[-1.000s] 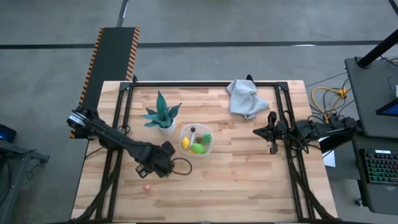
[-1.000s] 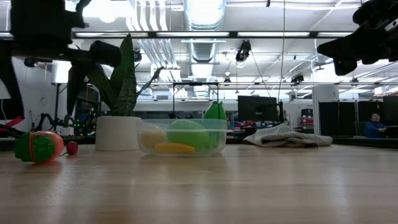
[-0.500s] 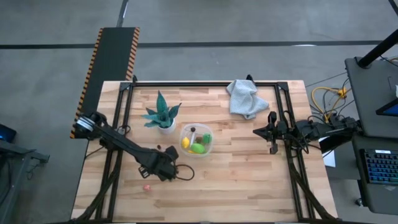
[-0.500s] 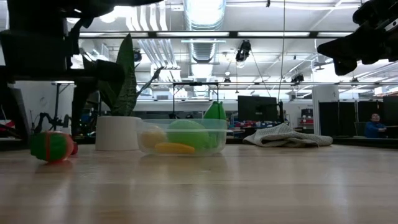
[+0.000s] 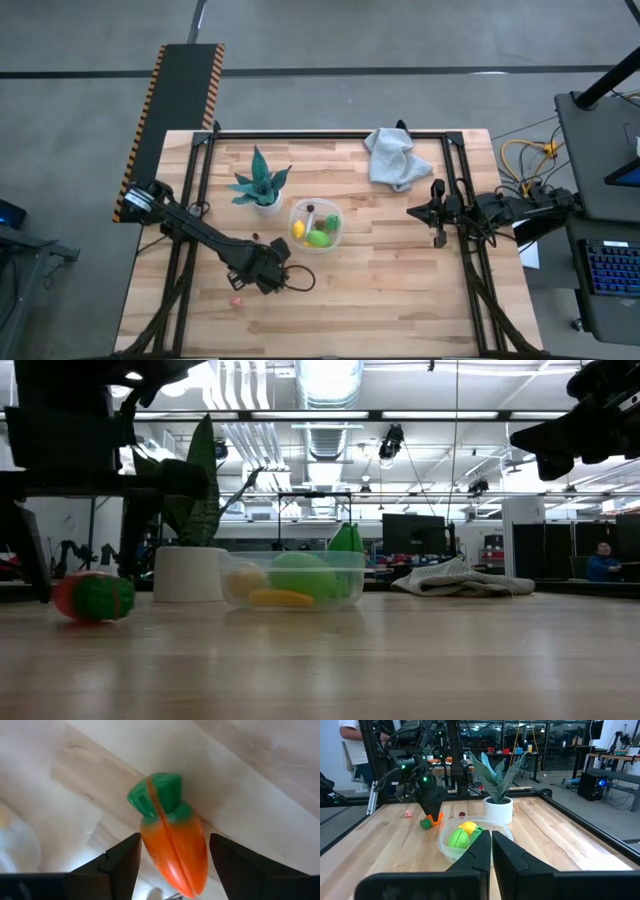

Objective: Pick and placing Produce into tupperware
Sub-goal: Put the orange carrot into the container

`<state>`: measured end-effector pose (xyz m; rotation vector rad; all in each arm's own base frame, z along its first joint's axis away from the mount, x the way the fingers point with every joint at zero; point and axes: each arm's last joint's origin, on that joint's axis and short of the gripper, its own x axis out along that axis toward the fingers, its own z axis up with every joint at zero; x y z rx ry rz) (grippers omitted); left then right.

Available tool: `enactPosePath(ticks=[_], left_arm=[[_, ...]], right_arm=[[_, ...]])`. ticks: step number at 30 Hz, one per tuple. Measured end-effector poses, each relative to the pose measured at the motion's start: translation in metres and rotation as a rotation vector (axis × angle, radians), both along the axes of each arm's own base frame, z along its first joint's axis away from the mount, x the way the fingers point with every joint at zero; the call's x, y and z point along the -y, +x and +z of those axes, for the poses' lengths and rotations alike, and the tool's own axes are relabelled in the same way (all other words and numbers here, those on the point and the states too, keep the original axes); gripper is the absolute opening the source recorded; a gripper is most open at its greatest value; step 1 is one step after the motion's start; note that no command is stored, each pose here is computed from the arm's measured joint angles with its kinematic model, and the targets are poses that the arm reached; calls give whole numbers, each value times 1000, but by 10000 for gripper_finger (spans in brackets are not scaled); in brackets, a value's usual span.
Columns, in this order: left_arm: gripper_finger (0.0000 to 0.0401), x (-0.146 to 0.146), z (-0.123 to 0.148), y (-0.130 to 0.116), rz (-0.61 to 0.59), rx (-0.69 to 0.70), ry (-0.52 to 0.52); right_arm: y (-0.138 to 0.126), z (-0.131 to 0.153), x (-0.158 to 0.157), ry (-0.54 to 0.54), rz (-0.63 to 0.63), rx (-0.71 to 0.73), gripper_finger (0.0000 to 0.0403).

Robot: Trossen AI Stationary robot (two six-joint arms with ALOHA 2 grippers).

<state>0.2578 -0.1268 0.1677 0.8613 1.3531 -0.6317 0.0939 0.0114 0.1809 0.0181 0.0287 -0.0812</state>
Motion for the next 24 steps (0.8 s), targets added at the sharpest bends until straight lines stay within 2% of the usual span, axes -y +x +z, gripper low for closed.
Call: enactPosePath(ticks=[14, 19, 24], left_arm=[[221, 1, -19, 3, 4, -43, 11], [220, 0, -18, 3, 6, -37, 8], [197, 0, -15, 3, 8, -13, 5]], right_arm=[[0, 0, 0, 0, 0, -1, 9], [0, 0, 0, 0, 0, -1, 9], [0, 0, 0, 0, 0, -1, 9]])
